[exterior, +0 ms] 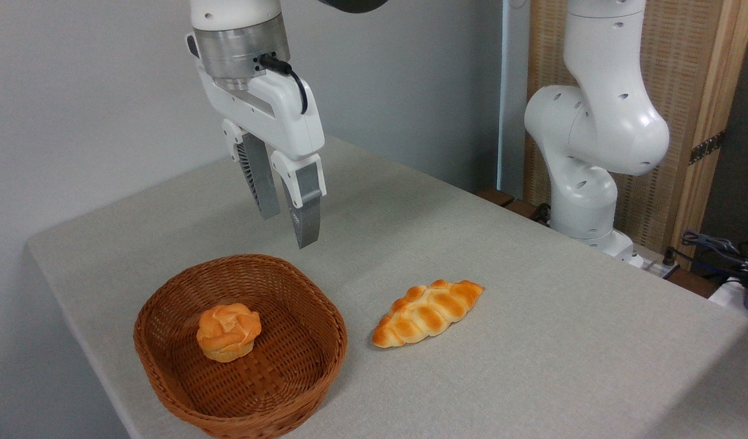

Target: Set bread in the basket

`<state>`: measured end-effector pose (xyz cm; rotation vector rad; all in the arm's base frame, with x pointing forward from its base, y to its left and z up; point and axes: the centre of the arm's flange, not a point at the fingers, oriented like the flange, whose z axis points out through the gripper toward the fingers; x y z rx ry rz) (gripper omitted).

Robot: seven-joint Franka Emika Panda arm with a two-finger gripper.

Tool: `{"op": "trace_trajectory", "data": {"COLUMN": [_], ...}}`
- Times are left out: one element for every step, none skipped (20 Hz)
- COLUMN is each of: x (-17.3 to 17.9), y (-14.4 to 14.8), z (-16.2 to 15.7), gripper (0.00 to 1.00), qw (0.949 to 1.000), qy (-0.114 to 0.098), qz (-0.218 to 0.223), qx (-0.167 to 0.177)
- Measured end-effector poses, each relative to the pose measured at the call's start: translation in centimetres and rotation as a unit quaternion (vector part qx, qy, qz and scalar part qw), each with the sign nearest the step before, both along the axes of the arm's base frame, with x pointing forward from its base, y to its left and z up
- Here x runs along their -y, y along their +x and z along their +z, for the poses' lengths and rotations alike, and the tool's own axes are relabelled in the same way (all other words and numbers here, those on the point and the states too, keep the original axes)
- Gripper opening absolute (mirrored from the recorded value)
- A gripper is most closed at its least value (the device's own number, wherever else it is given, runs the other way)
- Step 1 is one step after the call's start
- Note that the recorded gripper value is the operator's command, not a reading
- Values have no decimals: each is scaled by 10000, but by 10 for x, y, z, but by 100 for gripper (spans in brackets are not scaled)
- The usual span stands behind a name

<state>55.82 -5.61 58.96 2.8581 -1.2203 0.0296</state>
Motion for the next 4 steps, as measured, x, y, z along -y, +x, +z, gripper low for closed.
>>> {"op": "trace_trajectory", "data": {"x": [-2, -4, -6, -6], "y": [1, 1, 1, 1], "z": [2, 3, 4, 5], "gripper": [100, 100, 100, 100], "qw": [10000, 9999, 9999, 9999], "qy": [36, 70, 94, 99], "qz": [-7, -8, -4, -1], "qx": [53, 90, 119, 138]}}
